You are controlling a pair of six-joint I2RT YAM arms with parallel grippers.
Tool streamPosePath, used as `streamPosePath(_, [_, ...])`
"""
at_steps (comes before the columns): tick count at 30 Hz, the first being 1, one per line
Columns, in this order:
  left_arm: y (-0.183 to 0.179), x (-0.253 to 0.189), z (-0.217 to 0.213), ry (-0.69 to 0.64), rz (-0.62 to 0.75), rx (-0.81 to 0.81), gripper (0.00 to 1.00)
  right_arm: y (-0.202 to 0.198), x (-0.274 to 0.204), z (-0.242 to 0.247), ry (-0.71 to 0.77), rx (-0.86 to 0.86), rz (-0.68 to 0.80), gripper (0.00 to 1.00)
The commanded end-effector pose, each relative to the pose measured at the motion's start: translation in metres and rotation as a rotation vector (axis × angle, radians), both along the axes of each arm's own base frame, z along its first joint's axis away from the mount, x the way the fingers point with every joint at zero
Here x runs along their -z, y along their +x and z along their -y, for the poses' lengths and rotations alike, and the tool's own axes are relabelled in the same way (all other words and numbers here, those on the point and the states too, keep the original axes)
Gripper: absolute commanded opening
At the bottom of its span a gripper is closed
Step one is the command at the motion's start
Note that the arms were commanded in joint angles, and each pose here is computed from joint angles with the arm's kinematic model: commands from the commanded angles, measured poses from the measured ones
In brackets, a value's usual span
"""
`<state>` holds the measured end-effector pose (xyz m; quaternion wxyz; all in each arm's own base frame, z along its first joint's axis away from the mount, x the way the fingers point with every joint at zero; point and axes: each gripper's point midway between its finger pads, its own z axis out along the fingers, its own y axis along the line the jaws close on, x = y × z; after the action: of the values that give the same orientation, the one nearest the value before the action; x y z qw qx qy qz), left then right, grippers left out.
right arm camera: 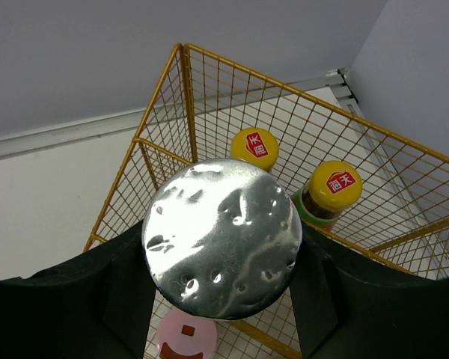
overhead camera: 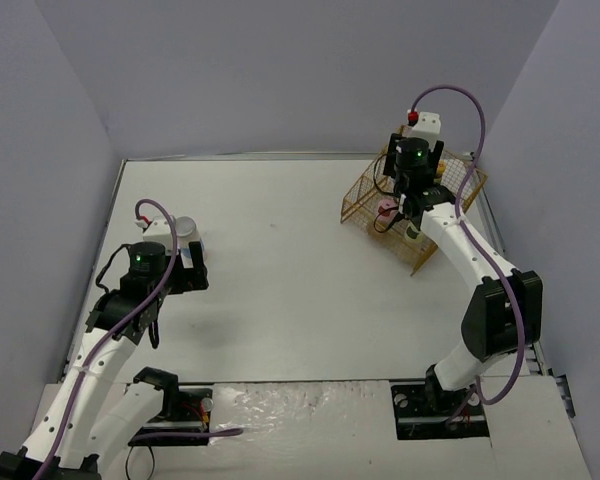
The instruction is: Organize the condiment bottles
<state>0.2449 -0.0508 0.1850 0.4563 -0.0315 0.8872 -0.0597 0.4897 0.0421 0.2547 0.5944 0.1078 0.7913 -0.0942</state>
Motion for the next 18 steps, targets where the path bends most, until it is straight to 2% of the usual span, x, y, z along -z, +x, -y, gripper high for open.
streamPosePath(1, [0.011, -0.022, 0.002, -0.035, 0.08, -0.01, 0.97, 0.022, -0.024, -0.004, 0.062, 0.002, 0.143, 0.15])
streamPosePath(10, [0.012, -0.021, 0.003, -0.035, 0.078, -0.009, 0.97, 0.036, 0.018, -0.012, 0.089, -0.003, 0.08, 0.33])
streamPosePath(18, [0.012, -0.019, 0.004, -0.037, 0.072, -0.007, 0.97, 0.041, 0.052, -0.012, 0.108, 0.029, 0.025, 0.56])
